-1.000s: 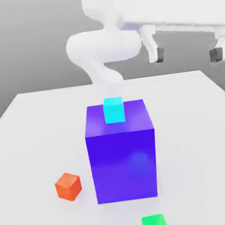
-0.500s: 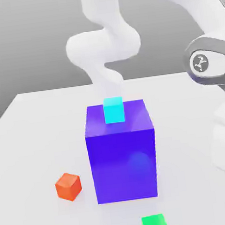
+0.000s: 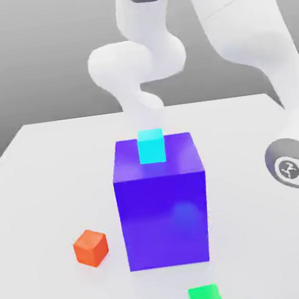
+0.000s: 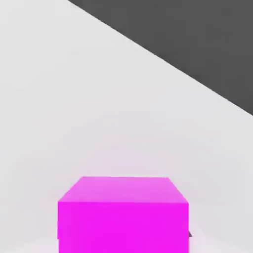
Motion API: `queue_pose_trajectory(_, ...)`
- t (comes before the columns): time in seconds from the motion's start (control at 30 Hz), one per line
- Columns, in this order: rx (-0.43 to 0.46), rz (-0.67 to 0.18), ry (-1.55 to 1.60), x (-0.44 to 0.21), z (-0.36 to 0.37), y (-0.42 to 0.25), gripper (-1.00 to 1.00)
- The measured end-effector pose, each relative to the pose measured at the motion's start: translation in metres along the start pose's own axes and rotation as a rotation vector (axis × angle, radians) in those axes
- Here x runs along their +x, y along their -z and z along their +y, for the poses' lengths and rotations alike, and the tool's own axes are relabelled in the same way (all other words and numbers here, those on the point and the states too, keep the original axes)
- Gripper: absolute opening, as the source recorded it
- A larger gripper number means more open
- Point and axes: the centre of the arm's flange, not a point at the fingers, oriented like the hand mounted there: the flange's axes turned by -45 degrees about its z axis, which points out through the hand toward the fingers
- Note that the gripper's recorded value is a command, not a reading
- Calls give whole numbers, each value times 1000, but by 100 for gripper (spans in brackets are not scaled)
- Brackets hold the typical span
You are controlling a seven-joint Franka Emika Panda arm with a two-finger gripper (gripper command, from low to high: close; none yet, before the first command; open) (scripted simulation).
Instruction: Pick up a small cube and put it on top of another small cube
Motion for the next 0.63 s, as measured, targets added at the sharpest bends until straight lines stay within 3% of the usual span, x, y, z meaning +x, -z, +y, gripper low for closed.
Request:
queue_pose_trajectory(0.1,-1,-2,-18,-2,6,41,-100)
queue_pose_trajectory(0.33,-9,-8,-605,-62,169,84,-100)
queue_pose_trajectory(0.5,-2,0,-852,-98,229,48,-100)
queue_pose_trajectory(0.53,-2,0,-856,-99,230,39,100)
queue_pose_trajectory(0.63,-2,0,-856,-99,230,39,100)
